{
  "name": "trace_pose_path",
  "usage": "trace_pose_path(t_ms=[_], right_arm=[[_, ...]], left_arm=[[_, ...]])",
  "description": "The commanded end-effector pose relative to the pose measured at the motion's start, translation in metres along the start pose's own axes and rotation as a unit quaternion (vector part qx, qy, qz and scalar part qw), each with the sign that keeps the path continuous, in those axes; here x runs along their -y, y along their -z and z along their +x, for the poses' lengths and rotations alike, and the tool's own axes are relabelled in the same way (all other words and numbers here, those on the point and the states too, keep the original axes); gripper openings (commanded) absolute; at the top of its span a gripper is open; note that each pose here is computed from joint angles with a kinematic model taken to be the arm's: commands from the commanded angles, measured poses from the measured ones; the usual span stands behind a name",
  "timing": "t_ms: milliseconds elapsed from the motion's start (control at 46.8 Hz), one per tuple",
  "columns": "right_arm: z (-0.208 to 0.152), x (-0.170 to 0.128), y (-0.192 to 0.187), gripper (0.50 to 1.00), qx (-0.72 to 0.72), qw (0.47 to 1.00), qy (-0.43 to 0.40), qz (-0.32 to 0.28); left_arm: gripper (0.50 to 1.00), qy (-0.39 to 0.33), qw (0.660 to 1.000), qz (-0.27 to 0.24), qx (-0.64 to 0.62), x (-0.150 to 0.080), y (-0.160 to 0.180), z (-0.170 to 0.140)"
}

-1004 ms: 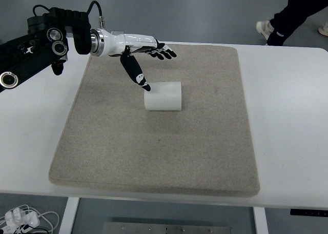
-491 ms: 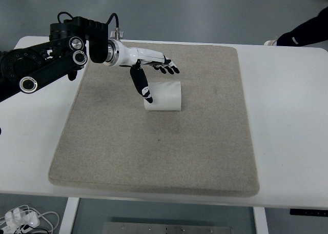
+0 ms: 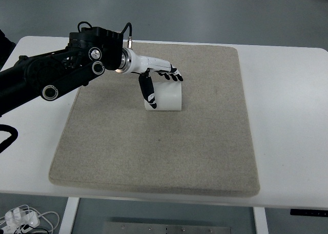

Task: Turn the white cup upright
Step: 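Lower the left hand and wrap its fingers around the white cup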

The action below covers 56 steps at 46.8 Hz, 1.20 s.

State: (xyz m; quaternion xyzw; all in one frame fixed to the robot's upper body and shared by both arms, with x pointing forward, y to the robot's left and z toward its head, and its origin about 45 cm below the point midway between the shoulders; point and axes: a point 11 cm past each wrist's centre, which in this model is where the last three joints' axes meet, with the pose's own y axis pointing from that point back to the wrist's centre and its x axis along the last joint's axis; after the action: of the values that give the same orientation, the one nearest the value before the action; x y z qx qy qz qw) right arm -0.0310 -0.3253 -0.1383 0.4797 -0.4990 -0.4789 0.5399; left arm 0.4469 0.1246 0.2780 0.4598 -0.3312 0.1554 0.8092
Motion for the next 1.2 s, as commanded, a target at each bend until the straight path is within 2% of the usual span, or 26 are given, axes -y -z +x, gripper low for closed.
trace_pose_path(t_ms=[0,491,619,705,769,918,1025,1111,1175], right_arm=[[0.000,0.000,0.000,0.952,0.001,1.000,0.000,0.000],[0.000,0.000,0.000,0.952,0.001,1.000,0.000,0.000],[0.000,0.000,0.000,0.952,0.000,1.000,0.000,0.000],[0.000,0.000,0.000,0.952,0.000,1.000,0.000,0.000],[-0.001,0.000,0.000,0.952,0.001,1.000,0.001,0.000],[0.000,0.000,0.000,0.952,0.000,1.000,0.000,0.000],[0.000,0.000,0.000,0.952,0.000,1.000,0.000,0.000],[0.000,0.000,0.000,0.952,0.000,1.000,0.000,0.000],[0.000,0.000,0.000,0.952,0.000,1.000,0.000,0.000]], left_arm=[[0.999,0.003,1.000,0.003,0.000,0.004,0.000,-0.003],[0.999,0.008,1.000,0.009,0.004,0.016,-0.003,-0.008],[0.981,0.010,1.000,0.008,0.005,0.018,-0.004,-0.010],[0.943,0.010,1.000,0.009,0.006,0.018,-0.004,-0.010],[0.932,0.011,1.000,0.009,0.005,0.018,-0.004,-0.010],[0.844,0.010,1.000,0.009,0.003,0.018,-0.003,-0.011],[0.716,0.009,1.000,0.008,0.003,0.018,-0.004,-0.010],[0.515,0.005,1.000,0.007,0.001,0.018,-0.004,-0.008],[0.500,-0.014,1.000,0.008,-0.003,0.017,-0.002,-0.003]])
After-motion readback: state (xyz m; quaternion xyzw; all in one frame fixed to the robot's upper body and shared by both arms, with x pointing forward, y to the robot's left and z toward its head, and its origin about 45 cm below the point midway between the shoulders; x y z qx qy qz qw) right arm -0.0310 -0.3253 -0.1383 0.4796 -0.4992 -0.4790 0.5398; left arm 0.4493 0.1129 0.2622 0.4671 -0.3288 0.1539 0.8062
